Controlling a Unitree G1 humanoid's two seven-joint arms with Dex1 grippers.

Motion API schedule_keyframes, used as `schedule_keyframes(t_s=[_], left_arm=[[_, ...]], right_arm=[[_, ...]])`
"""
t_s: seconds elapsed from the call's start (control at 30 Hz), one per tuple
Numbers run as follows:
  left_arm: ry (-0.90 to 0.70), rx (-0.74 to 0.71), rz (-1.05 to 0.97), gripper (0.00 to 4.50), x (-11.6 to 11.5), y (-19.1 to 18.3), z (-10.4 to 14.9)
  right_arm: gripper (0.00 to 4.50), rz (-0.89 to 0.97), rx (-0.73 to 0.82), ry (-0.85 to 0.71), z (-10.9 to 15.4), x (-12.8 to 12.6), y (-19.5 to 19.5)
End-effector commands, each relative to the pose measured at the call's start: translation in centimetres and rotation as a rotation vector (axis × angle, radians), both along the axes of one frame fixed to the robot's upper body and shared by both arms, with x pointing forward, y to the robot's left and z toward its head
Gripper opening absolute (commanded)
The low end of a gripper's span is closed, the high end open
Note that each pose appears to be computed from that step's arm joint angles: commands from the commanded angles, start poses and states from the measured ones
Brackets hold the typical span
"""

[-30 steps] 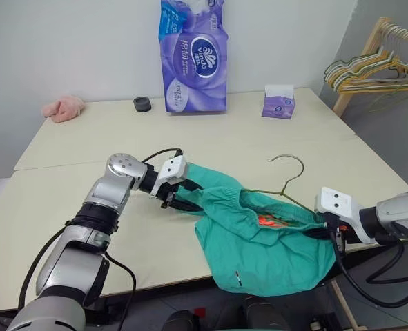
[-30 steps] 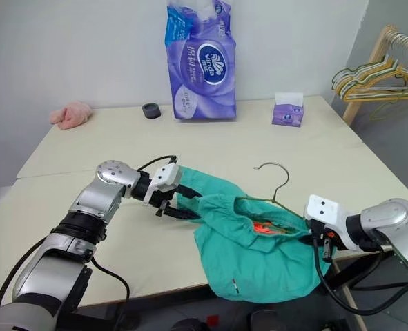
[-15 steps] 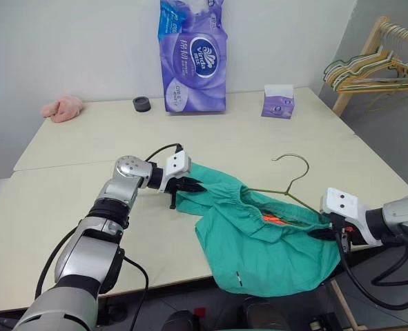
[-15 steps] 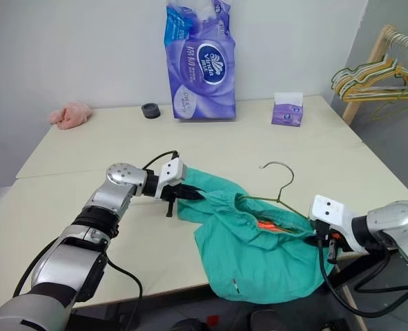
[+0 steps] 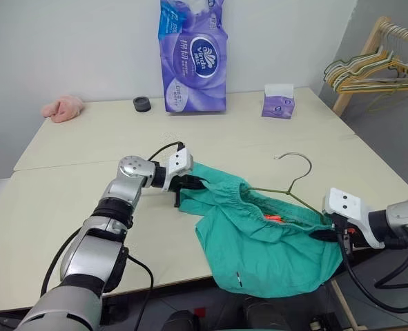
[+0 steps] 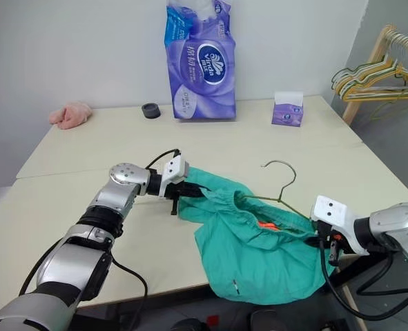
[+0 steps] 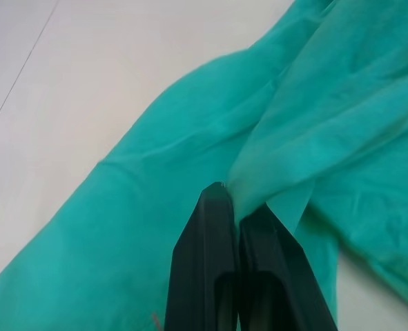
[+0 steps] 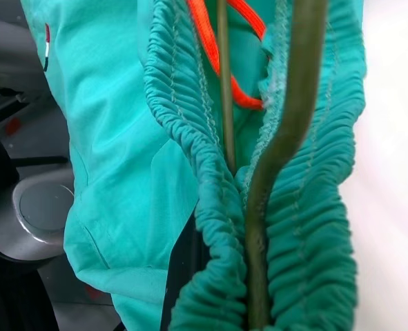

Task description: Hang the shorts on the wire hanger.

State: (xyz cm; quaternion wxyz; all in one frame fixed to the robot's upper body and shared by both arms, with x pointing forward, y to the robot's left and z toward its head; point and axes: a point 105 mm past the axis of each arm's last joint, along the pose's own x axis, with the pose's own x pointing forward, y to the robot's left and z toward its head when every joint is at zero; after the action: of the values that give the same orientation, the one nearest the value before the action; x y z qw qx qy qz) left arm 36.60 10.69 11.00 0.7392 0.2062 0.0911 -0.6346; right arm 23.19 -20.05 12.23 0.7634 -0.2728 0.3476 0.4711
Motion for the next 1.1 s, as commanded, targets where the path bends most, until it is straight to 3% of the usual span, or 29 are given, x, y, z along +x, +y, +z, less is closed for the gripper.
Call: schedule_keyframes(t_s=[0.03,0.2,0.4,0.53,0.6,0.73,0.87,1.1], left_arm=[[-0.004,-0.057,-0.014,0.2,-0.3,-0.1,1.6],[-0.048,0.005,0.004,1.5,-0.5,0.7,0.9],[-0.182,-0.015,0.113,3.31,1.3,1.0,1.7],[-0.185,-0.107,0.182,3.31,2.1,1.2,3.3],[-0.157,-0.179,0.179,3.31,1.7,0.3,4.6],[-0.11,-0.265,0.139,3.31,0.2,-1.8,6.0],[-0.062,-0.378,0.044,3.31,-2.4,-6.7,8.1],[-0.044,-0.424,-0.109,3.31,-5.9,-12.4,10.3]], right_arm=[[0.0,0.004,0.01,-0.044,1.1,0.4,0.3],[0.0,-0.012,0.024,-0.045,1.1,0.4,0.3],[0.0,-0.091,0.104,-0.032,1.3,0.4,0.5],[0.0,-0.248,0.175,-0.008,1.3,0.2,-0.3],[0.0,-0.419,0.248,0.016,1.0,-0.4,-1.1],[0.0,-0.591,0.347,0.039,0.9,-1.6,-1.4],[0.0,-0.829,0.486,-0.068,0.9,-2.2,-2.7],[0.0,-1.155,0.48,-0.2,1.0,-4.7,-7.5]])
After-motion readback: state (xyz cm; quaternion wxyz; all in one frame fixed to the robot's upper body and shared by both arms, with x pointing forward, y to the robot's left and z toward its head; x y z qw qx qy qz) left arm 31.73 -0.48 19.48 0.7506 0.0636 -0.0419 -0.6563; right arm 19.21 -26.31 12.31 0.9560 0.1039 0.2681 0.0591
